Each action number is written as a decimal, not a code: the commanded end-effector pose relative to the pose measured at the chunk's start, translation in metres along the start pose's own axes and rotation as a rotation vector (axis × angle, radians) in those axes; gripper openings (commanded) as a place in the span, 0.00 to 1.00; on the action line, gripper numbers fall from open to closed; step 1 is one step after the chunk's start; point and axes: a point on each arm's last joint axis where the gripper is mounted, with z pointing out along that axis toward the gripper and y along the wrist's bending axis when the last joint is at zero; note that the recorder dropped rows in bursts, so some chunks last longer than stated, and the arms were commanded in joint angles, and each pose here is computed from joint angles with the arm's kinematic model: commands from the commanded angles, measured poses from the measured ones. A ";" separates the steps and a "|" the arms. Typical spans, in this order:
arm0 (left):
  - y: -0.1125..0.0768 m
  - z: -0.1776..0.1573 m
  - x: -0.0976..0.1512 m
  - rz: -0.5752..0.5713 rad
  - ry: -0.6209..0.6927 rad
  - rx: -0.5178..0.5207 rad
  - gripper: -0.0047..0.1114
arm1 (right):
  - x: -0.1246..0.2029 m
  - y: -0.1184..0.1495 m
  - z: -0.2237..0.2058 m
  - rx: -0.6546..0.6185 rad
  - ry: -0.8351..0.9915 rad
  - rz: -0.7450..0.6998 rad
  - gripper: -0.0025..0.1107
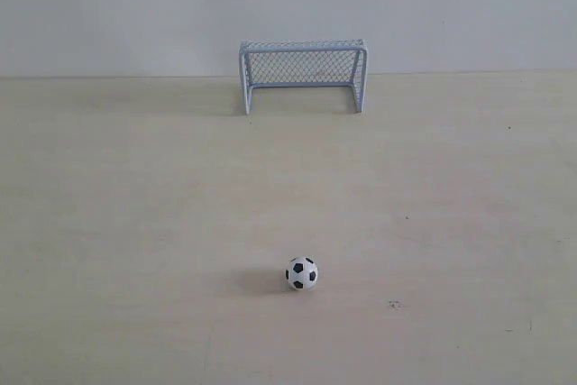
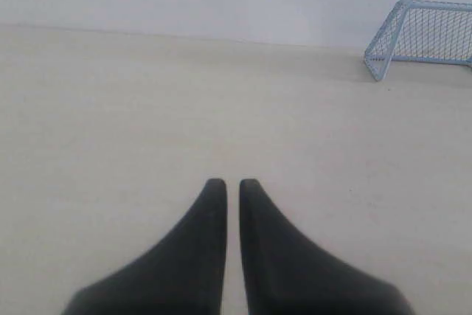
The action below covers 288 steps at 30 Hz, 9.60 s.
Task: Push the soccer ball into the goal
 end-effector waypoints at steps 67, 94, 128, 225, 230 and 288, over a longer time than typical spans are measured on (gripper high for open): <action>0.000 -0.001 -0.002 -0.013 -0.011 0.001 0.09 | -0.115 0.018 -0.064 -0.086 -0.418 0.075 0.02; 0.000 -0.001 -0.002 -0.013 -0.011 0.001 0.09 | -0.201 0.050 0.004 -0.305 0.121 -0.296 0.02; 0.000 -0.001 -0.002 -0.013 -0.011 0.001 0.09 | -0.064 0.197 0.172 -0.867 0.942 -0.947 0.02; 0.000 -0.001 -0.002 -0.013 -0.011 0.001 0.09 | -0.052 0.173 0.048 -0.607 0.572 -0.613 0.02; 0.000 -0.001 -0.002 -0.013 -0.011 0.001 0.09 | -0.053 0.172 0.047 -0.594 0.581 -0.573 0.02; 0.000 -0.001 -0.002 -0.013 -0.011 0.001 0.09 | -0.039 0.016 -0.010 -0.316 -0.384 0.318 0.02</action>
